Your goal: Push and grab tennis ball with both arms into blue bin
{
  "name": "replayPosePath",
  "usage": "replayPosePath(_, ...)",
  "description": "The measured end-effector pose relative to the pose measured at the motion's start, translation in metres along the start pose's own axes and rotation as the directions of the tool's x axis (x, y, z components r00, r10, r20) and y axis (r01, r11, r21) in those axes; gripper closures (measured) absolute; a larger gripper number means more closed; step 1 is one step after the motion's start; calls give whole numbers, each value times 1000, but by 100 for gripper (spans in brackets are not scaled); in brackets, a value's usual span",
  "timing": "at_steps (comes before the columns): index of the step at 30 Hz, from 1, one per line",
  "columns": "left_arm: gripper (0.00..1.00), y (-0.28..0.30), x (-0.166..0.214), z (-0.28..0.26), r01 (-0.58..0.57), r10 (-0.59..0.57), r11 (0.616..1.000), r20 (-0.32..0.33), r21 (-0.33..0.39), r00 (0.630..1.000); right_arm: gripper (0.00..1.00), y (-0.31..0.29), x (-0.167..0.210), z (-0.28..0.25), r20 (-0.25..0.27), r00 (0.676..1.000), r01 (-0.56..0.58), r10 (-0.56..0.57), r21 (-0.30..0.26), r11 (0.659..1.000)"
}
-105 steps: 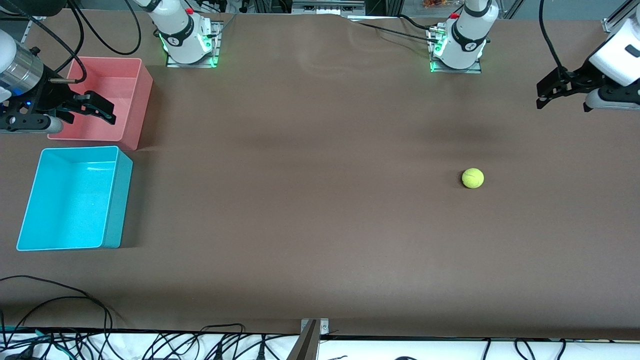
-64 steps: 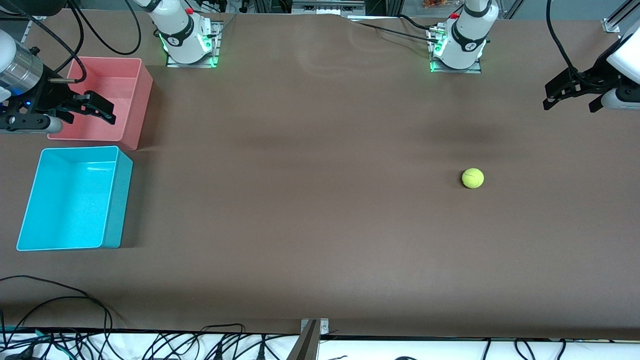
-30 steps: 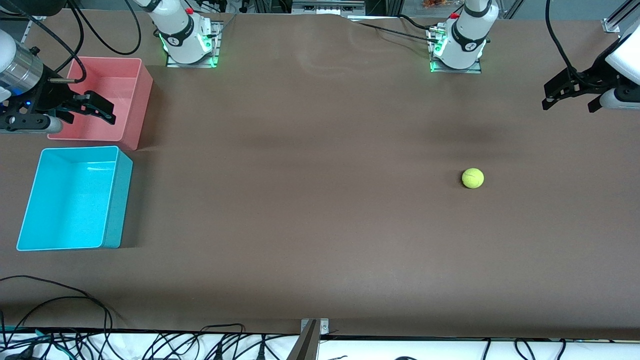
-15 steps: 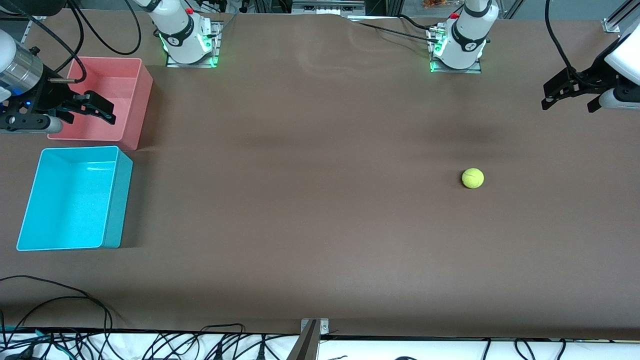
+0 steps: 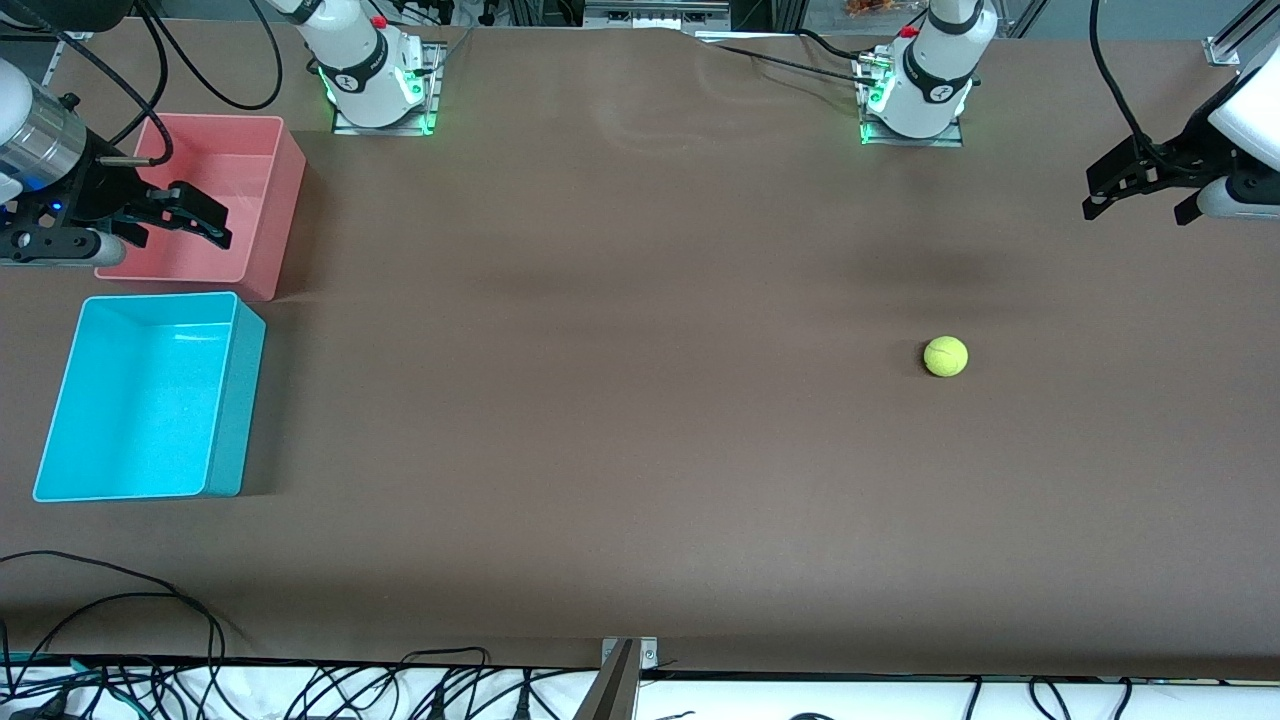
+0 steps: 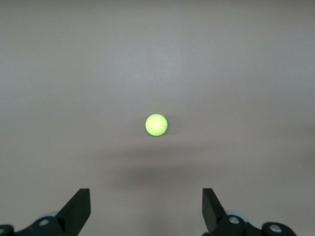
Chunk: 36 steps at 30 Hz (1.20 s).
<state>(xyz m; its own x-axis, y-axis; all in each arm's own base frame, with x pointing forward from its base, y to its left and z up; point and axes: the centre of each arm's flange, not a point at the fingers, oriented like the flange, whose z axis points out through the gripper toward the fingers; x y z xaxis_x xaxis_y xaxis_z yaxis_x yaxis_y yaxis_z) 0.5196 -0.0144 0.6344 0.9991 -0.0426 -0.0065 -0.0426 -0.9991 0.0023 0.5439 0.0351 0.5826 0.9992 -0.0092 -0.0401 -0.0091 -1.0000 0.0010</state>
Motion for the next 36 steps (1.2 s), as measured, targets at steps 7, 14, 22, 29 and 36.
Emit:
replayPosePath(7,0,0,0,0,0,0,1000,0,0,1000,0,0,0,0,0,1000,0,0,0,1000)
replayPosePath(14,0,0,0,0,0,0,1000,0,0,1000,0,0,0,0,0,1000,0,0,0,1000)
replayPosePath(22,0,1,0,0,-1,1,1000,0,0,1000,0,0,0,0,0,1000,0,0,0,1000)
replayPosePath(29,0,2,0,0,-4,4,1000,0,0,1000,0,0,0,0,0,1000,0,0,0,1000)
replayPosePath(36,0,4,0,0,-7,7,1000,0,0,1000,0,0,0,0,0,1000,0,0,0,1000)
